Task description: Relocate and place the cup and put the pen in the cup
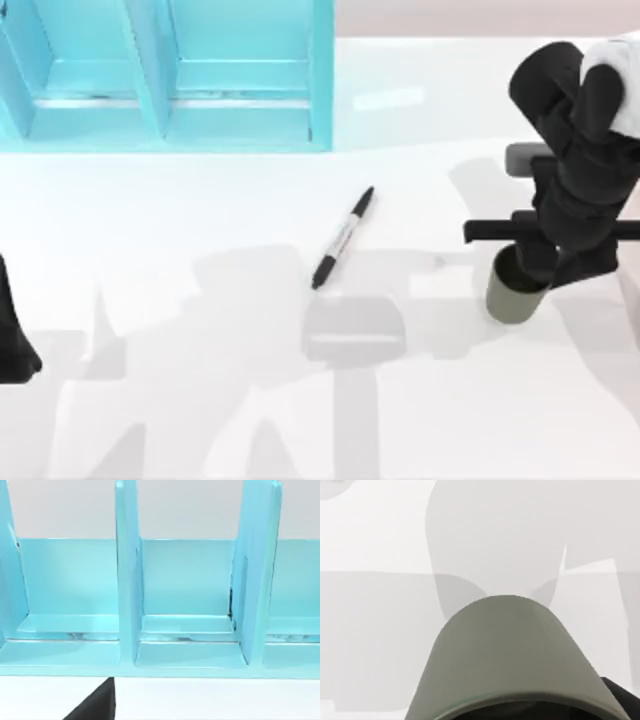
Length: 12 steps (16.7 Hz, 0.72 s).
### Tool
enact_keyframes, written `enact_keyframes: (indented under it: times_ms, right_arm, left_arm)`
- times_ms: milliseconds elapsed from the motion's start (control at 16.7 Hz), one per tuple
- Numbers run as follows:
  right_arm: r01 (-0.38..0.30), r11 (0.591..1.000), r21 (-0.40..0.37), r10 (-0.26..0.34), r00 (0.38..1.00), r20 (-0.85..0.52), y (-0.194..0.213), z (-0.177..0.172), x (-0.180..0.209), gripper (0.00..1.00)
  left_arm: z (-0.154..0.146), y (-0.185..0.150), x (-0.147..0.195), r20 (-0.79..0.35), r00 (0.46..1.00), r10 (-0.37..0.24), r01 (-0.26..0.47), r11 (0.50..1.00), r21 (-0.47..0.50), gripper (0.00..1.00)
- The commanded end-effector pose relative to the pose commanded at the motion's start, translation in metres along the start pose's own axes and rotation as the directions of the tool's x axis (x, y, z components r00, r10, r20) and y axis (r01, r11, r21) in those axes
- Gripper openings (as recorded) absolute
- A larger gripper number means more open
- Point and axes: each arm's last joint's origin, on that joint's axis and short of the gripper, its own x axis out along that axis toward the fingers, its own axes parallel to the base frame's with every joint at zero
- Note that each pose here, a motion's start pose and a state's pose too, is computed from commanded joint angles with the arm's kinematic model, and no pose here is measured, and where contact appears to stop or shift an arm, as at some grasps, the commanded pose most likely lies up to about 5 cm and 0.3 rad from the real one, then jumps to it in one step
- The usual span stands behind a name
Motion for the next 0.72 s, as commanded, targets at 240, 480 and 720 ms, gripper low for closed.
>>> enact_keyframes:
  times_ms: [240,480,720]
  right_arm:
    - [0.000,1.000,0.000,0.000,1.000,0.000,0.0000,0.0000,0.0000,0.15]
    - [0.000,1.000,0.000,0.000,1.000,0.000,0.0000,0.0000,0.0000,0.45]
    - [0.000,1.000,0.000,0.000,1.000,0.000,0.0000,0.0000,0.0000,0.75]
  left_arm:
    - [0.0000,0.0000,0.0000,0.000,1.000,0.000,0.000,1.000,0.000,1.00]
    - [0.0000,0.0000,0.0000,0.000,1.000,0.000,0.000,1.000,0.000,1.00]
    - [0.0000,0.0000,0.0000,0.000,1.000,0.000,0.000,1.000,0.000,1.00]
